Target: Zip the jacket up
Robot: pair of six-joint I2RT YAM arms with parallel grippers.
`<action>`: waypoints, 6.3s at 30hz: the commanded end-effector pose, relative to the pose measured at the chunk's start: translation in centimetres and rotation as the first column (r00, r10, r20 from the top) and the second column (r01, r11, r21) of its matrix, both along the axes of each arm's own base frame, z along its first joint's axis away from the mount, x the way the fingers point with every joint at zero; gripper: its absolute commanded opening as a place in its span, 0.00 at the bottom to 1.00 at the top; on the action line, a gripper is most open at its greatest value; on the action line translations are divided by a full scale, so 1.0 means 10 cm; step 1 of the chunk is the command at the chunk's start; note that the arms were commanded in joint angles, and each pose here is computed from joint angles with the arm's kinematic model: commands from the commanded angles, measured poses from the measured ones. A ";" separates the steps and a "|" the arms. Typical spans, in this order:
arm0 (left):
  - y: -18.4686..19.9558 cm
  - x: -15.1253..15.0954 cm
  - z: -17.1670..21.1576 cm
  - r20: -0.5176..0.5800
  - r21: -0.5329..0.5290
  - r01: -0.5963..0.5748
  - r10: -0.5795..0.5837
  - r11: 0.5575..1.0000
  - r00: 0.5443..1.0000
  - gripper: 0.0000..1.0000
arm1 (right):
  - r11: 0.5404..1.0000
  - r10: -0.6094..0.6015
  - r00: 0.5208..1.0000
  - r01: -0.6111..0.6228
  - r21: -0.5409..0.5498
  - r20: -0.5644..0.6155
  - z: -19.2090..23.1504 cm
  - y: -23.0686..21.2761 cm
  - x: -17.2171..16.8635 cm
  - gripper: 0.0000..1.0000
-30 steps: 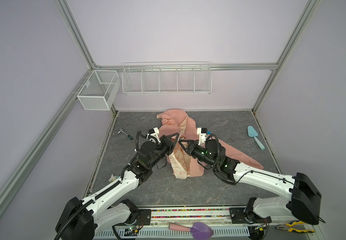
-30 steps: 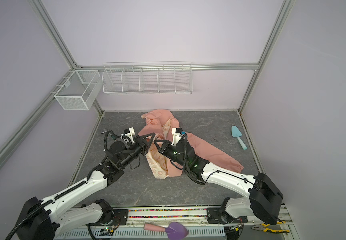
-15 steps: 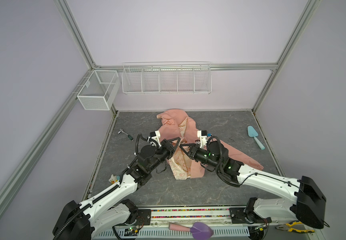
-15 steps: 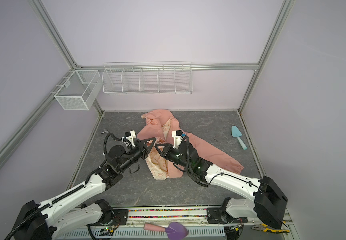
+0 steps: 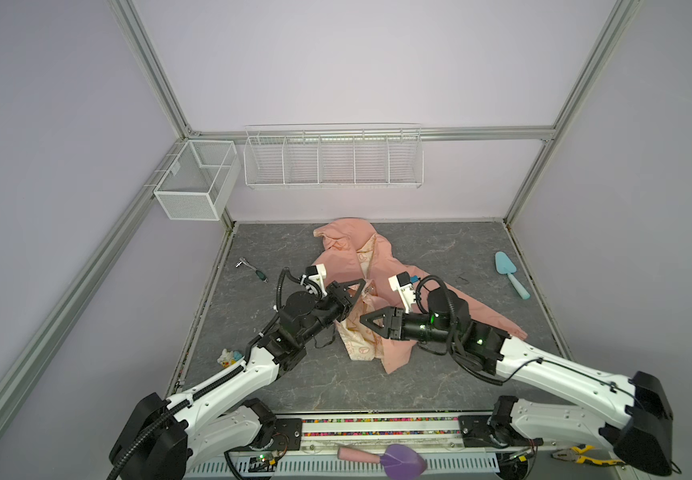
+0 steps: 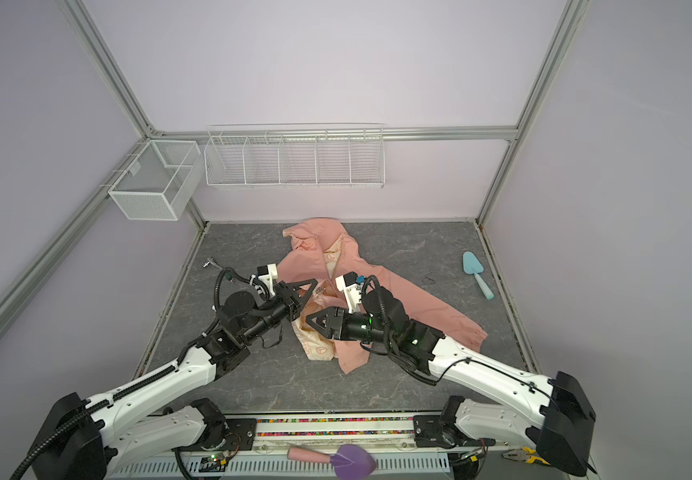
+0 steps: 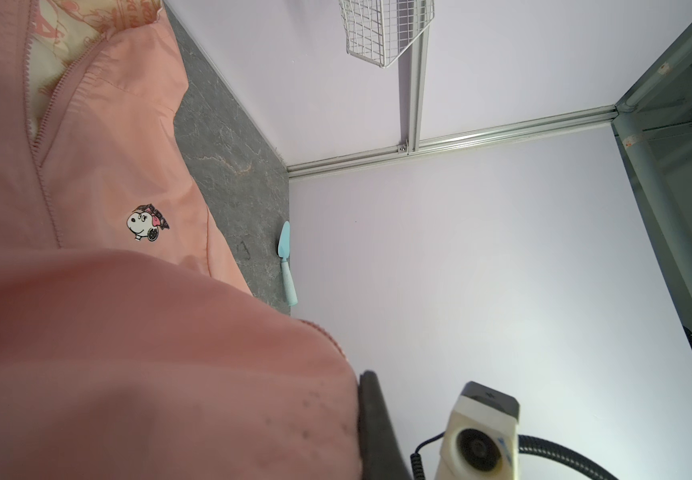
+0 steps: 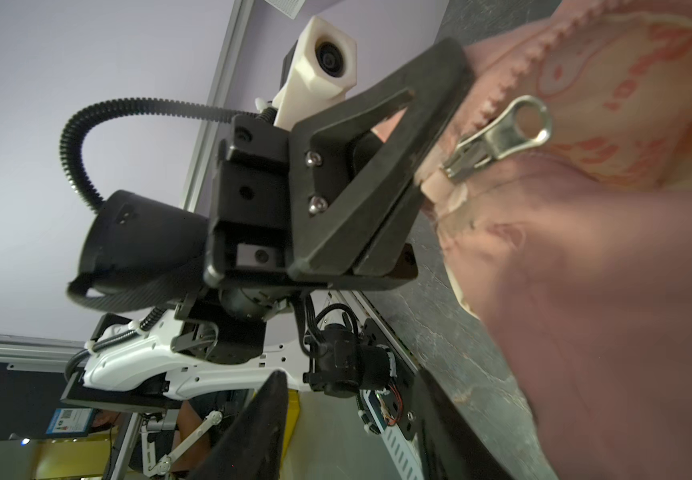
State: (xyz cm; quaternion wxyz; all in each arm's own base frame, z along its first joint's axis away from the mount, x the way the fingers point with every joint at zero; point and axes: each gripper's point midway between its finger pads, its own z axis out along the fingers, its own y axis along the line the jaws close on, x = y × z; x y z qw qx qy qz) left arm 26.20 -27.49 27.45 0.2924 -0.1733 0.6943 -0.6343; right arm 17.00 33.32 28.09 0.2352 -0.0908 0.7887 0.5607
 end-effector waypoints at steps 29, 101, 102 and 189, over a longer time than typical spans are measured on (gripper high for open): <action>-0.08 -0.17 0.08 -0.029 -0.042 0.139 -0.140 0.989 0.990 0.00 | 0.986 0.055 0.986 -0.029 -0.163 0.160 0.03 -0.01 0.72 0.54; -0.02 -0.51 -0.18 0.068 0.305 0.224 -0.255 0.926 0.964 0.59 | 0.990 0.001 0.997 0.010 -0.139 0.081 -0.04 0.07 0.88 0.06; -0.04 -0.51 -0.13 0.085 0.296 0.222 -0.257 0.929 0.963 0.58 | 0.990 0.001 0.997 0.010 -0.139 0.079 -0.04 0.07 0.88 0.06; 0.12 -0.41 -0.22 0.048 0.293 0.146 -0.167 0.945 0.985 0.00 | 0.940 -0.074 0.981 0.128 -0.318 0.177 -0.31 0.00 0.84 0.06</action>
